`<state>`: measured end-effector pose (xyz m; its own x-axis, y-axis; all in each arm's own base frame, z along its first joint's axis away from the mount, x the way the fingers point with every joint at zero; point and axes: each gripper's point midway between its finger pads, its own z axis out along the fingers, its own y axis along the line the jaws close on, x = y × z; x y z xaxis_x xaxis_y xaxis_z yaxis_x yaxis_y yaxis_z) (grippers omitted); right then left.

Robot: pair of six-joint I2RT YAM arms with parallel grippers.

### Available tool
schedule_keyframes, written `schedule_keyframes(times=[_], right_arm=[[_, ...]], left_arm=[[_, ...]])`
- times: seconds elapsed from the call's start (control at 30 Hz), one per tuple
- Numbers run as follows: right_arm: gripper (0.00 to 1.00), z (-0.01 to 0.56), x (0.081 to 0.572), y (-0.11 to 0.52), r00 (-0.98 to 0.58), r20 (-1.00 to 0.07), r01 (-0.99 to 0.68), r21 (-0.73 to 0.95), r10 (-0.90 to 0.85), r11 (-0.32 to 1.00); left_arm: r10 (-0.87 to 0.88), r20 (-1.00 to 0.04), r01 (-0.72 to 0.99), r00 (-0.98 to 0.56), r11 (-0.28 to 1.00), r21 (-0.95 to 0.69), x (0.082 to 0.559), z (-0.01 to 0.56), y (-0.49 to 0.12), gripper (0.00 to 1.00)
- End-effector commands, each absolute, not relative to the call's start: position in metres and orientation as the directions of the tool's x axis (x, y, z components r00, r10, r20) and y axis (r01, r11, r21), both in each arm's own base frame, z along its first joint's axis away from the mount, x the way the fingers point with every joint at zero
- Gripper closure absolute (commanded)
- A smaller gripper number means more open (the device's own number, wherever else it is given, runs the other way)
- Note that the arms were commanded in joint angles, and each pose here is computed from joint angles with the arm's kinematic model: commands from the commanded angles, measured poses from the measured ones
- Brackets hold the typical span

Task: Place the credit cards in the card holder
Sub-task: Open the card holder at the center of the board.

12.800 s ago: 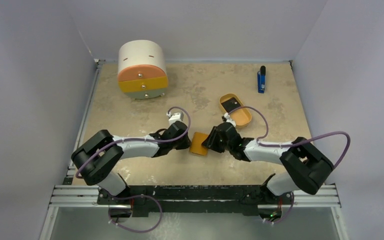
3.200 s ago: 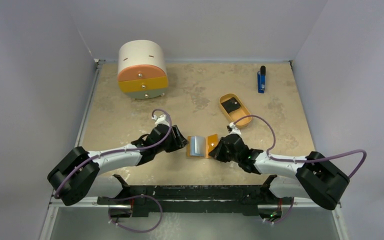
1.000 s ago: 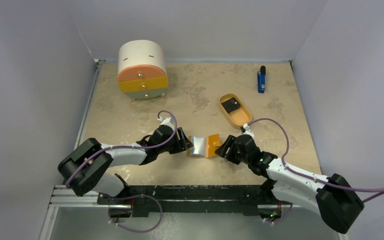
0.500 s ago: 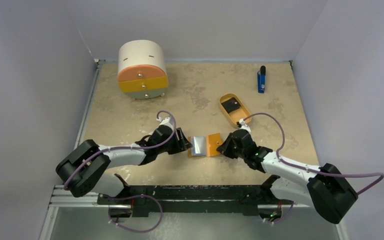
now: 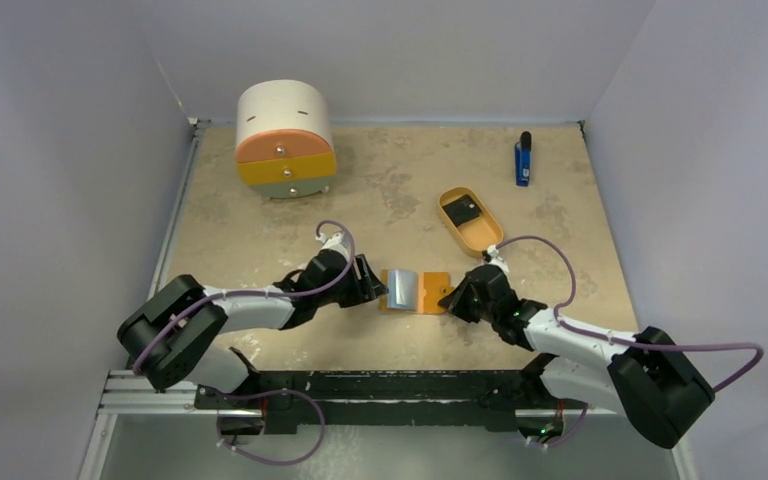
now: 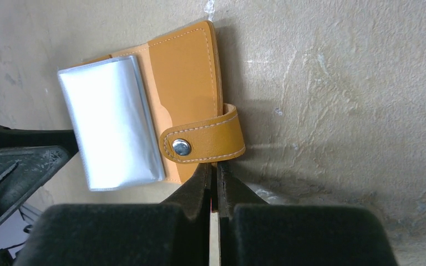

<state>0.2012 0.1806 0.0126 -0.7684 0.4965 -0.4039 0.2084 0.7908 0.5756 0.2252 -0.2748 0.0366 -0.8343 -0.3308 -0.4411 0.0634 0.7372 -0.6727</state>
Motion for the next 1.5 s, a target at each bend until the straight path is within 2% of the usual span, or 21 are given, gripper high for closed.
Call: schedule_keyframes(times=[0.0, 0.33, 0.53, 0.7, 1.03, 1.47], right_arm=[[1.00, -0.020, 0.177, 0.160, -0.803, -0.364, 0.270, 0.482, 0.471, 0.834], [1.00, -0.021, 0.177, 0.159, -0.809, -0.371, 0.260, 0.470, 0.456, 0.844], [1.00, -0.031, 0.173, 0.158, -0.819, -0.347, 0.276, 0.459, 0.456, 0.845], [1.00, -0.028, 0.175, 0.160, -0.821, -0.355, 0.261, 0.463, 0.447, 0.847], [1.00, -0.023, 0.178, 0.164, -0.832, -0.366, 0.229, 0.458, 0.417, 0.859], [1.00, -0.022, 0.183, 0.170, -0.841, -0.371, 0.198, 0.466, 0.393, 0.862]], left_arm=[[-0.323, -0.475, 0.096, -0.818, 0.739, -0.667, 0.237, 0.046, -0.283, 0.44], [-0.269, -0.495, 0.099, -0.826, 0.796, -0.598, 0.238, 0.034, -0.277, 0.51], [-0.265, -0.478, 0.082, -0.837, 0.803, -0.590, 0.235, 0.023, -0.275, 0.65], [-0.252, -0.474, 0.086, -0.844, 0.808, -0.583, 0.235, 0.018, -0.277, 0.67], [-0.161, -0.473, 0.139, -0.866, 0.832, -0.538, 0.228, 0.005, -0.297, 0.85], [-0.170, -0.458, 0.206, -0.872, 0.722, -0.661, 0.223, 0.032, -0.327, 0.82]])
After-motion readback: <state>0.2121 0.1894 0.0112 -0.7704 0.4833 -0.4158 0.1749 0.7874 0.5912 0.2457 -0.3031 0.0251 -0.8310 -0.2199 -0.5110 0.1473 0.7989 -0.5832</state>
